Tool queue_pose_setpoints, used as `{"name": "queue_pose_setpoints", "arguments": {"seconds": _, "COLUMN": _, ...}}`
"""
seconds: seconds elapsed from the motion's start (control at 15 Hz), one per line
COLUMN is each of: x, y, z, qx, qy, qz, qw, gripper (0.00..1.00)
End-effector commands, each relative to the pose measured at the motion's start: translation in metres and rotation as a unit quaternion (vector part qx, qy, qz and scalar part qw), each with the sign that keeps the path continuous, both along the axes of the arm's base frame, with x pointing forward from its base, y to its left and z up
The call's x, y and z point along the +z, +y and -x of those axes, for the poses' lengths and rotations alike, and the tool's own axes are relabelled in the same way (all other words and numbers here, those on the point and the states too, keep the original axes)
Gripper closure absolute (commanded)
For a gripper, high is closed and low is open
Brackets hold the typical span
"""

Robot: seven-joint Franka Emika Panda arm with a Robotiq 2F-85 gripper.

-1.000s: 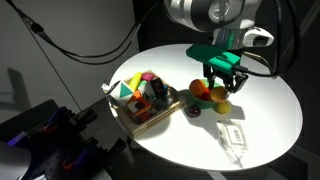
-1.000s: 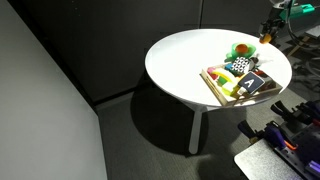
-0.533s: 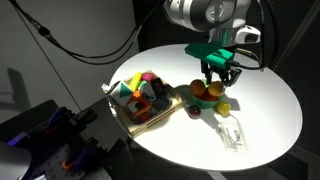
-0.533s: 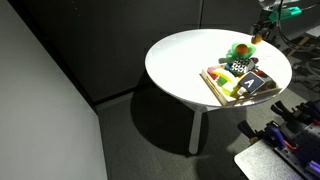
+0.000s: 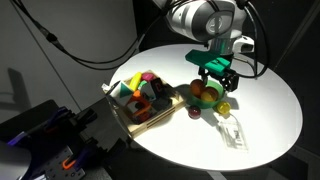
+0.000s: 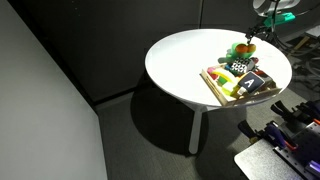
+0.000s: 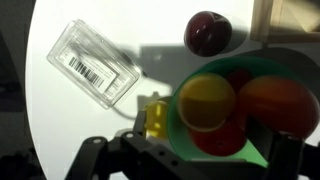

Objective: Put the lemon plush toy in the green bowl

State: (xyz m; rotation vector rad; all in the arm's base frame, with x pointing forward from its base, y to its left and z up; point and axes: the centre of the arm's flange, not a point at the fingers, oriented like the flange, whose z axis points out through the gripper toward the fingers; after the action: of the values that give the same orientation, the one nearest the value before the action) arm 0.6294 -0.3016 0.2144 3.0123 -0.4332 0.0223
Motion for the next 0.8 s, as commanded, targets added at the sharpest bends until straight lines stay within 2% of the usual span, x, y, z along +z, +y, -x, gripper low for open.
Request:
{"name": "queue_pose_setpoints", "arguments": {"seconds": 0.0, "x": 0.01, "y": -0.005, "z": 0.0, "qx": -0.009, "qy": 0.005, "qz": -0.002, "qw": 0.9999, "gripper": 0.0}}
{"name": "queue_pose_setpoints", "arguments": {"seconds": 0.47, "x": 0.025, "y": -0.005, "z": 0.022, "qx": -0.001, "qy": 0.027, "qz": -0.026, "qw": 0.9993, "gripper": 0.0}}
{"name": "queue_pose_setpoints", "arguments": {"seconds": 0.73, "x": 0.031, "y": -0.003, "z": 0.035, "qx": -0.002, "qy": 0.053, "qz": -0.034, "qw": 0.998, "gripper": 0.0}}
